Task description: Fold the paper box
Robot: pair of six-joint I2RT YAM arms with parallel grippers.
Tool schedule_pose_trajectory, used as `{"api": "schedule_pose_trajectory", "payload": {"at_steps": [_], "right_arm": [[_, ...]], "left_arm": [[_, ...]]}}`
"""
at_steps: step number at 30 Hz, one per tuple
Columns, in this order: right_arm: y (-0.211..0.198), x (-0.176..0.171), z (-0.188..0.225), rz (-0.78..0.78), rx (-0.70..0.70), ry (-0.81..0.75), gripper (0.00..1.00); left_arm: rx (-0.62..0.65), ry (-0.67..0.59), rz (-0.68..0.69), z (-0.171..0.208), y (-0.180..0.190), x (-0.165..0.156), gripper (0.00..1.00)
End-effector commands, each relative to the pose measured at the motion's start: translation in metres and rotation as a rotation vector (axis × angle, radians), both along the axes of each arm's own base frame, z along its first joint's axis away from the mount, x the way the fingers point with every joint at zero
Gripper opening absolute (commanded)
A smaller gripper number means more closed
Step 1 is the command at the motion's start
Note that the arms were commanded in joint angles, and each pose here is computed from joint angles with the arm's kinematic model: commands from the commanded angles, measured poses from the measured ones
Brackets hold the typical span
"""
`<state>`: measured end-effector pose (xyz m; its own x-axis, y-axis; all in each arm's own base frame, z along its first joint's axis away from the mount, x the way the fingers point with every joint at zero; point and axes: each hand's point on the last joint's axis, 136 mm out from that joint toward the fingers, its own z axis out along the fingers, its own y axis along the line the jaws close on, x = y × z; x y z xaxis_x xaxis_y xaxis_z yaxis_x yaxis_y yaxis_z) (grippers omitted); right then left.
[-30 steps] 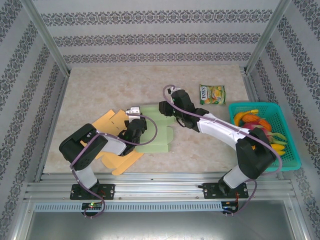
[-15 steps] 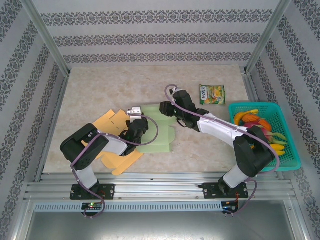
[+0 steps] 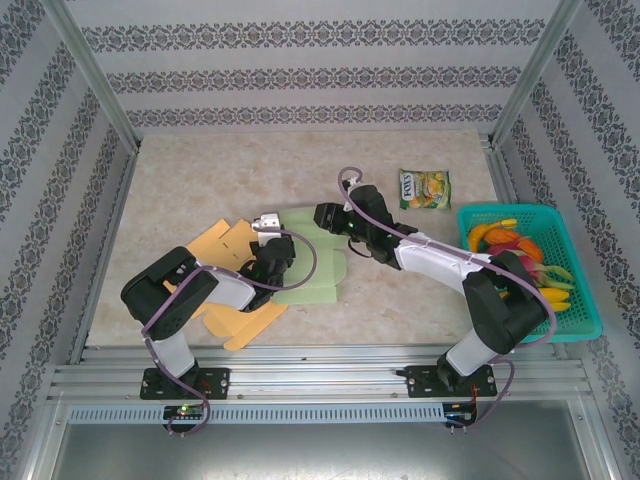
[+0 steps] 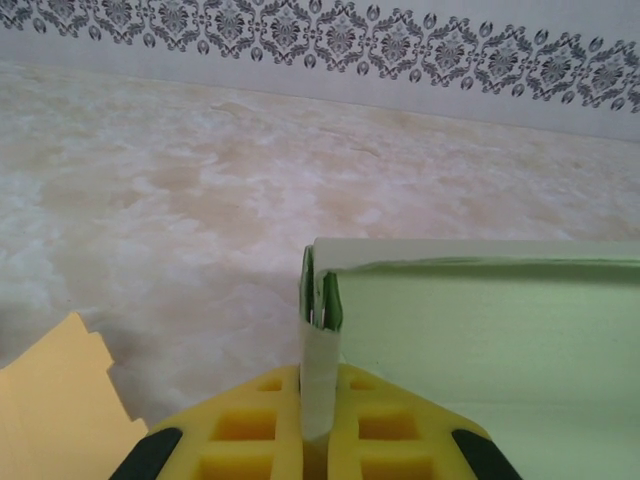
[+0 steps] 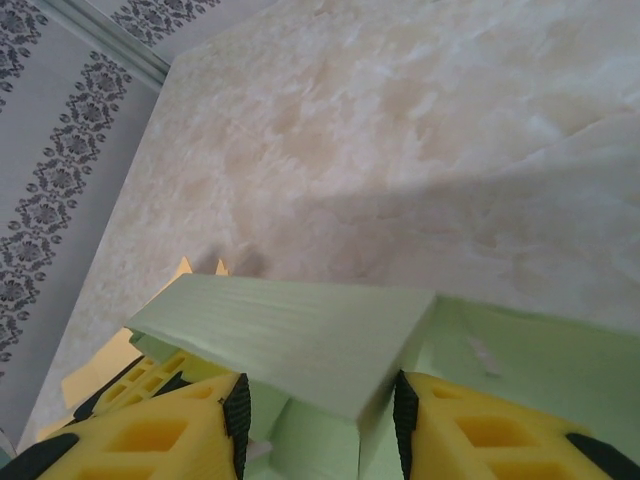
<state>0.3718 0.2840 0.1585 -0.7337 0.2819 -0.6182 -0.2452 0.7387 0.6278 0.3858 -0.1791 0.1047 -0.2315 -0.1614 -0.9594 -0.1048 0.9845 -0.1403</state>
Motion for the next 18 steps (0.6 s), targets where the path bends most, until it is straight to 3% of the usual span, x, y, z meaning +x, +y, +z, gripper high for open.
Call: {"api": "schedule_pose_trajectory", "payload": {"at_steps": [1, 18], "right_arm": [[0.0, -0.01, 0.013, 0.02, 0.033, -0.039, 0.43], [-0.076, -0.018, -0.041, -0.11, -0.304, -0.041, 0.44]], "left_arm": [[-0.059, -0.017, -0.032, 0.008, -0.019, 0.0, 0.0], [-0.08, 0.0, -0.03, 0.003, -0.02, -0.001, 0.0]]}}
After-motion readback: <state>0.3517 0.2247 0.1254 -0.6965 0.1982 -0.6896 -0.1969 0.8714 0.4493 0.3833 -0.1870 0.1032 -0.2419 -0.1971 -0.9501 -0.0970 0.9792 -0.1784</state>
